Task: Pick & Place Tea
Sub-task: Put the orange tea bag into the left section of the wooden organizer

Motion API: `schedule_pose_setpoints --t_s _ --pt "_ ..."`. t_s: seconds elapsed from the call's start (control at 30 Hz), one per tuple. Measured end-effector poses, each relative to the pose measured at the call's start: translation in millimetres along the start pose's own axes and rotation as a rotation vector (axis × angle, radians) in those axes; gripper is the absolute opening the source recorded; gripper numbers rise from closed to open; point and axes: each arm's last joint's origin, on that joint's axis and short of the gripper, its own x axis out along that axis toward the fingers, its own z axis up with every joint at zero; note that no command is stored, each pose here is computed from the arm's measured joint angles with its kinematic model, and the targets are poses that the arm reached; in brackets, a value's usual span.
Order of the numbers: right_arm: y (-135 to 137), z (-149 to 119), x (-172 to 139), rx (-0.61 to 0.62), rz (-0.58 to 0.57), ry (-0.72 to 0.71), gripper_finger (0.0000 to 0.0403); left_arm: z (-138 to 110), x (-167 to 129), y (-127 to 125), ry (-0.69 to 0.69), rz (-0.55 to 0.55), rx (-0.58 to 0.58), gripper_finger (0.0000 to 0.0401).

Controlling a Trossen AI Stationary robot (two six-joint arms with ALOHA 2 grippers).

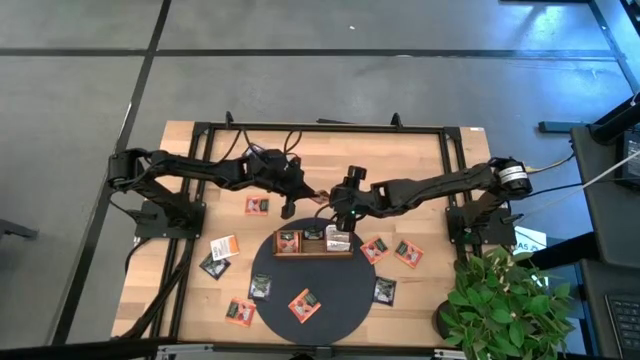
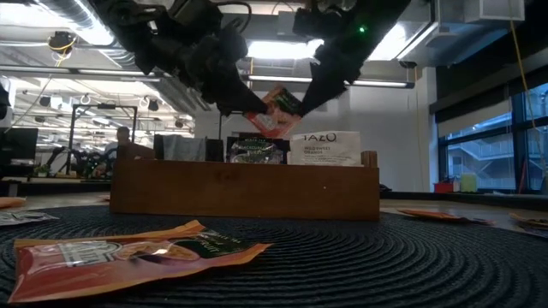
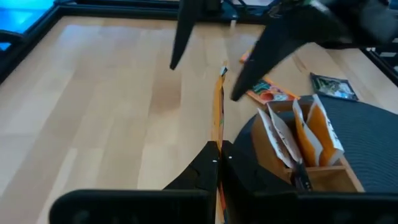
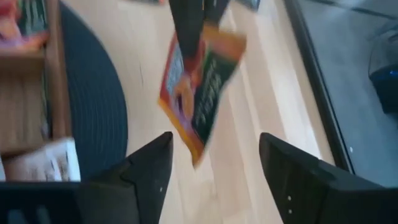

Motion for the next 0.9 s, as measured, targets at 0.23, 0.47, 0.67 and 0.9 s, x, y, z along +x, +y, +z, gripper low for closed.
schedule_pose_setpoints --t_s 0.23,0.47,0.67,0.9 --pt "1 7 0 0.039 0.026 -0.062 0.0212 4 0 -2 -0.044 -0.011 0.016 0.0005" --pt "6 4 -4 -0.008 0.061 -0.046 0.0126 13 -3 -4 -0.110 -0.016 0.084 0.0004" --pt "10 -1 -4 -0.003 0.063 -0.035 0.0093 18 -7 -5 -0.155 -0.101 0.098 0.0004" --pt "7 -30 -22 0.087 0.028 -0.236 0.0090 1 -22 -8 -0.318 -0.083 0.120 0.0004"
